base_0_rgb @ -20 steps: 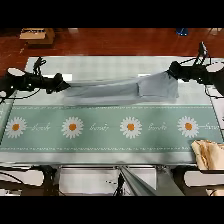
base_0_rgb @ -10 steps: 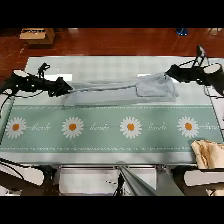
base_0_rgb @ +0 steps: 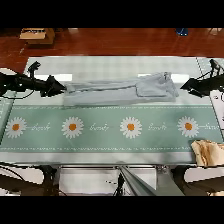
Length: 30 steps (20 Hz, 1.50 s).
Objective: Fold the shirts.
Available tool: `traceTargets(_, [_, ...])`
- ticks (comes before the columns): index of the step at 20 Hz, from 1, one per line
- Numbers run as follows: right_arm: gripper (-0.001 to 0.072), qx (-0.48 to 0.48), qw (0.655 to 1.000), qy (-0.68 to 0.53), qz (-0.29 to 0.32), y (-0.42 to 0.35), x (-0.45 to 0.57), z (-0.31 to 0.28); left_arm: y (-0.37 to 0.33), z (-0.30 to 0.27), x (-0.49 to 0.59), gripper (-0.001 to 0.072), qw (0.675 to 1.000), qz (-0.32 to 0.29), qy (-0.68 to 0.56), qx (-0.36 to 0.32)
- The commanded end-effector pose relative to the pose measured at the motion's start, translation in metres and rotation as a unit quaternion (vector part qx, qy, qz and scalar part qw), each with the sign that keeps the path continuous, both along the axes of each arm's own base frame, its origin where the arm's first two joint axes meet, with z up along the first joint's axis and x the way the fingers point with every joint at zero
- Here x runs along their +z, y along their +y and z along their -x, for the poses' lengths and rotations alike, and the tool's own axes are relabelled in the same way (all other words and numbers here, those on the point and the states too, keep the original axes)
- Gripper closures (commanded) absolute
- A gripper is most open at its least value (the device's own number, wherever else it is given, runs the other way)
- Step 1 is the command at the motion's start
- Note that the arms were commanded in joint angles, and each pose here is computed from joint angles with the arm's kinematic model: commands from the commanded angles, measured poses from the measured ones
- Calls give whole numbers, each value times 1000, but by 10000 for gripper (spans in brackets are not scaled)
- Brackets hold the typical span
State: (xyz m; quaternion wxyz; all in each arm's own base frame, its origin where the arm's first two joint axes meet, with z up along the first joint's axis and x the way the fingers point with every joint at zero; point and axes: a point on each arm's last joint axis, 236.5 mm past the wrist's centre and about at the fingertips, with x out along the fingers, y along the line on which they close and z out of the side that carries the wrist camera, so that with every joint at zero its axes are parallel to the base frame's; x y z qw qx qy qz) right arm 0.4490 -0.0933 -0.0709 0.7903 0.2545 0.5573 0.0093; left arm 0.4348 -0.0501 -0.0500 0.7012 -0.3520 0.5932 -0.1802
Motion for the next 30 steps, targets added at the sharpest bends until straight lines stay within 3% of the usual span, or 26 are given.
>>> traceTargets(1, [122,-3,985,-30,-172,52,4,-19,-12,14,5,353,999,13,10,-36])
traceTargets(9, [131,35,985,-39,-166,130,-29,-48,-17,23,8,353,998,23,20,-51])
traceTargets(10, [190,44,985,-35,-164,141,-35,-48,-17,23,8,353,998,23,20,-51])
traceTargets(11, [392,57,986,-38,-154,149,-37,-48,-17,22,8,355,998,23,20,-51])
traceTargets(12, [608,74,985,-49,-146,153,-33,-51,-17,22,8,411,998,22,16,-54])
traceTargets(13, [679,91,984,-58,-139,155,-24,-52,-17,22,9,465,998,20,9,-58])
traceTargets(14, [679,105,984,-66,-127,153,-13,-52,-18,20,12,515,998,23,2,-60])
traceTargets(15, [680,120,984,-75,-107,148,1,-52,-21,18,18,632,997,30,-12,-65])
traceTargets(16, [681,128,985,-79,-88,141,16,-49,-26,15,26,684,996,42,-28,-67])
traceTargets(19, [681,154,985,-71,-19,123,65,-25,-55,4,59,684,991,96,-63,-63])
traceTargets(23, [681,171,981,-80,46,110,133,16,-135,13,87,685,979,148,-81,-113])
traceTargets(30, [681,170,972,-118,110,106,231,94,-309,88,86,685,957,153,-81,-231])
